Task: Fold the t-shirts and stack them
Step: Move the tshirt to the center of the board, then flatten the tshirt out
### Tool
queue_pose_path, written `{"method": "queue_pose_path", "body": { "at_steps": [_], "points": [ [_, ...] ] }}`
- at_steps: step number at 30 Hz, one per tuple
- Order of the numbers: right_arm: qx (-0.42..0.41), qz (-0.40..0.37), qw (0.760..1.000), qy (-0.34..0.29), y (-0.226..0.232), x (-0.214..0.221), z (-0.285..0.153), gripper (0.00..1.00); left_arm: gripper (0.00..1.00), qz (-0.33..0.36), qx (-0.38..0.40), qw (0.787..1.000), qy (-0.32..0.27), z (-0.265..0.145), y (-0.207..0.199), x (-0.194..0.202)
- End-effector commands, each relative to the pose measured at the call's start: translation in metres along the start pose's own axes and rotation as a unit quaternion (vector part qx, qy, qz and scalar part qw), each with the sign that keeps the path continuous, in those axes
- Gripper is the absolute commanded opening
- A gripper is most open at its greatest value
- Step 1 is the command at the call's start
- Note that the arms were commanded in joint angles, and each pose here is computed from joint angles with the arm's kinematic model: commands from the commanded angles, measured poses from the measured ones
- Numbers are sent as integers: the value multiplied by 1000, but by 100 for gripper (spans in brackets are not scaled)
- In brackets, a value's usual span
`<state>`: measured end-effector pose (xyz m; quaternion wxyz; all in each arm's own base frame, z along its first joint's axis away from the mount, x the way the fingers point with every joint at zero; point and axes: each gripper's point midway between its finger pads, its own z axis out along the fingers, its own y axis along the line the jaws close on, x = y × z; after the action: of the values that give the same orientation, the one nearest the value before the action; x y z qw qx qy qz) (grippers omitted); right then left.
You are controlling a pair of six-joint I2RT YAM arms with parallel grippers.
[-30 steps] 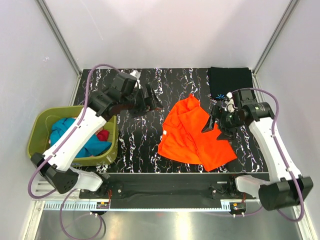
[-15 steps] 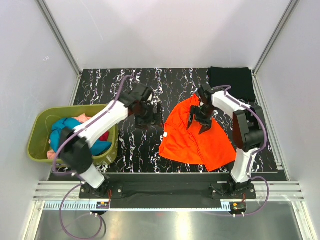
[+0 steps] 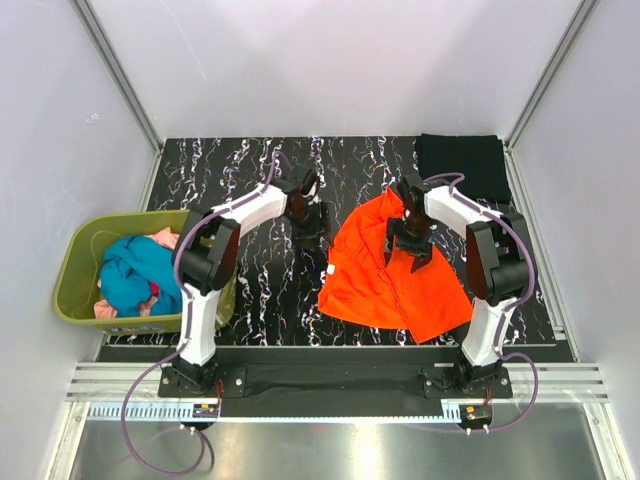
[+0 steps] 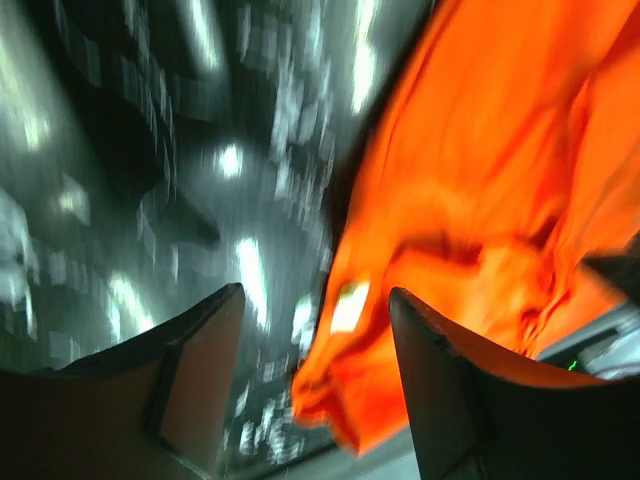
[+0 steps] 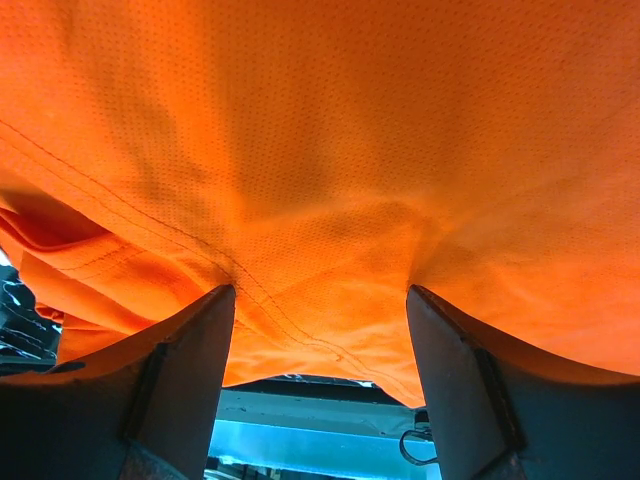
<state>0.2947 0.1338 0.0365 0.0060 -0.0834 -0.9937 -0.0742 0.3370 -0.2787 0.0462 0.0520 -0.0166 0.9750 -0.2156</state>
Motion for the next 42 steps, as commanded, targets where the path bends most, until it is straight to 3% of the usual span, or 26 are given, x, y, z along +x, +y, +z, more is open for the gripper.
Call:
{"method": "queue_pose_path", "body": {
  "at_steps": [1,5,11,13,17,21,22,24,27,32,39,41,42],
  "points": [
    [-28,-21,999,-38,11,-12,-17,76,63,21,75,996,-30,10,-34,-31],
    [-41,-26,998,-39,22,-21,-16,74,61,0,112,994,-10,28,-48,-32],
    [-21,-43,998,-32,22,-26,-10,66,45,-13,98,995,30,51,-40,-24],
    [-18,-54,998,-39,27,-25,-12,68,32,-9,97,995,36,51,-38,-21],
    [-29,-81,995,-43,43,-25,-12,76,24,7,83,996,18,39,-33,-21],
    [18,-102,994,-27,44,-23,7,74,18,18,75,997,10,27,-30,-19],
    [32,-104,994,-27,41,-23,9,72,16,21,77,997,9,23,-31,-18],
    [76,-97,992,-35,27,-27,14,56,12,23,75,997,5,19,-30,-17],
    [120,-90,987,-58,10,-32,11,5,7,28,74,997,-7,6,-32,-16],
    [98,-83,983,-128,15,-35,-48,4,2,29,44,998,-46,-25,-18,-15],
    [30,-81,989,-122,20,4,-71,12,0,20,17,995,-100,-67,8,-7],
    [20,-75,991,-108,18,15,-64,0,0,21,10,994,-108,-74,11,-5],
    [17,-76,991,-110,19,15,-63,0,0,22,11,993,-113,-78,11,-2]
  ]
}}
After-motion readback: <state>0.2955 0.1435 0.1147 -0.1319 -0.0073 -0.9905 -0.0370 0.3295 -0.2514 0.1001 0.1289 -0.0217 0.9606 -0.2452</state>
